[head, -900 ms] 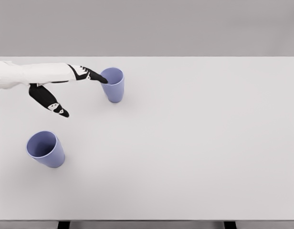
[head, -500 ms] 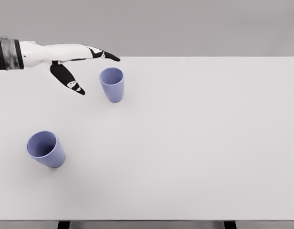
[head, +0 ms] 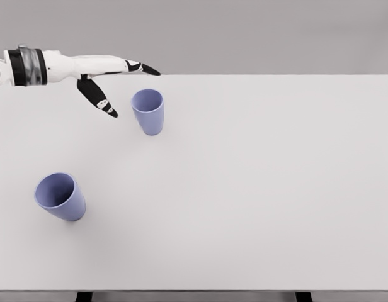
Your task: Place the right cup on the left cup with left arm
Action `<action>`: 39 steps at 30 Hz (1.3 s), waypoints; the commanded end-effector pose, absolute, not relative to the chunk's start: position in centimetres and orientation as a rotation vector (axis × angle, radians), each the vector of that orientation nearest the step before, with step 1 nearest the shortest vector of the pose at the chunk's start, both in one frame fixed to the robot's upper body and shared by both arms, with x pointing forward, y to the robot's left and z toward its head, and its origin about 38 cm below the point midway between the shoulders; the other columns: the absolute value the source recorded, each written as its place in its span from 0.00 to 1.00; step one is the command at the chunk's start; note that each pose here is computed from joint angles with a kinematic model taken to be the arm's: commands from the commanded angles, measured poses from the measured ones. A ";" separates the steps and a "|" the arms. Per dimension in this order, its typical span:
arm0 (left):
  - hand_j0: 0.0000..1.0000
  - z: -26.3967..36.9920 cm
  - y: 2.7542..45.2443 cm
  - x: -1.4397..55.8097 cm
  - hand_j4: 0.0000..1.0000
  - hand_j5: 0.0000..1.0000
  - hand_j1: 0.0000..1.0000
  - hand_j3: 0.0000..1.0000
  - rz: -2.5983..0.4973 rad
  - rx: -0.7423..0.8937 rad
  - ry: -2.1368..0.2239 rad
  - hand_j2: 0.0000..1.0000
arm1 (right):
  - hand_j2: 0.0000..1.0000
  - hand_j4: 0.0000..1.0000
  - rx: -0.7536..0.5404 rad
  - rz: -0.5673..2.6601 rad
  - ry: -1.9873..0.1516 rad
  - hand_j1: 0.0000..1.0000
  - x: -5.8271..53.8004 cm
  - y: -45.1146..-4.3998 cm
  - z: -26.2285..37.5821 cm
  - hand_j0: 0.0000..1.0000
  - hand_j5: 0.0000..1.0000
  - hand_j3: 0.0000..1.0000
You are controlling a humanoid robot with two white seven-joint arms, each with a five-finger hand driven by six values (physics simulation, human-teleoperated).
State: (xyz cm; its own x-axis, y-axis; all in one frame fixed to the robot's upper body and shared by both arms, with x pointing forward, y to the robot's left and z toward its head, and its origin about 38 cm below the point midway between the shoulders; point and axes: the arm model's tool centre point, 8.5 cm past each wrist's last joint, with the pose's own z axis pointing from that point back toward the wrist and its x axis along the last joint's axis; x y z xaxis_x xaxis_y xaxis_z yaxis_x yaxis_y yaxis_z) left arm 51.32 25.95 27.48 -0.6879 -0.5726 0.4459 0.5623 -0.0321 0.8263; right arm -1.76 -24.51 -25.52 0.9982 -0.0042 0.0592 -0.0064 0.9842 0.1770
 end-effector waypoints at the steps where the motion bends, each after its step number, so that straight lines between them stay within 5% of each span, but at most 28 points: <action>1: 1.00 27.2 26.2 51.7 1.00 1.00 1.00 1.00 -1.813 0.026 -1.439 1.00 | 1.00 1.00 0.178 0.001 -0.060 1.00 -1.8 -24.5 -25.5 1.00 1.00 1.00; 12: 1.00 24.2 22.9 54.4 1.00 1.00 1.00 1.00 -1.865 0.084 -1.347 1.00 | 1.00 1.00 0.178 0.001 -0.060 1.00 -1.8 -24.5 -25.5 1.00 1.00 1.00; 39: 1.00 22.1 22.2 55.4 1.00 1.00 1.00 1.00 -1.856 0.101 -1.280 1.00 | 1.00 1.00 0.178 0.002 -0.061 1.00 -1.7 -24.5 -25.5 1.00 1.00 1.00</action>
State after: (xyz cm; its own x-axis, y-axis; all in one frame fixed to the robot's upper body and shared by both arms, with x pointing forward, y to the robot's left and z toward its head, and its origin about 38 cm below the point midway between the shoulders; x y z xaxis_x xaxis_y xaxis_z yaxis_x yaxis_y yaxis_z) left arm 55.39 22.52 22.07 -0.6298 -0.6796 0.3761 0.5945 -0.1101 0.7965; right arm -1.76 -24.51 -25.52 0.9982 -0.0039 0.0591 -0.0066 0.9842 0.1770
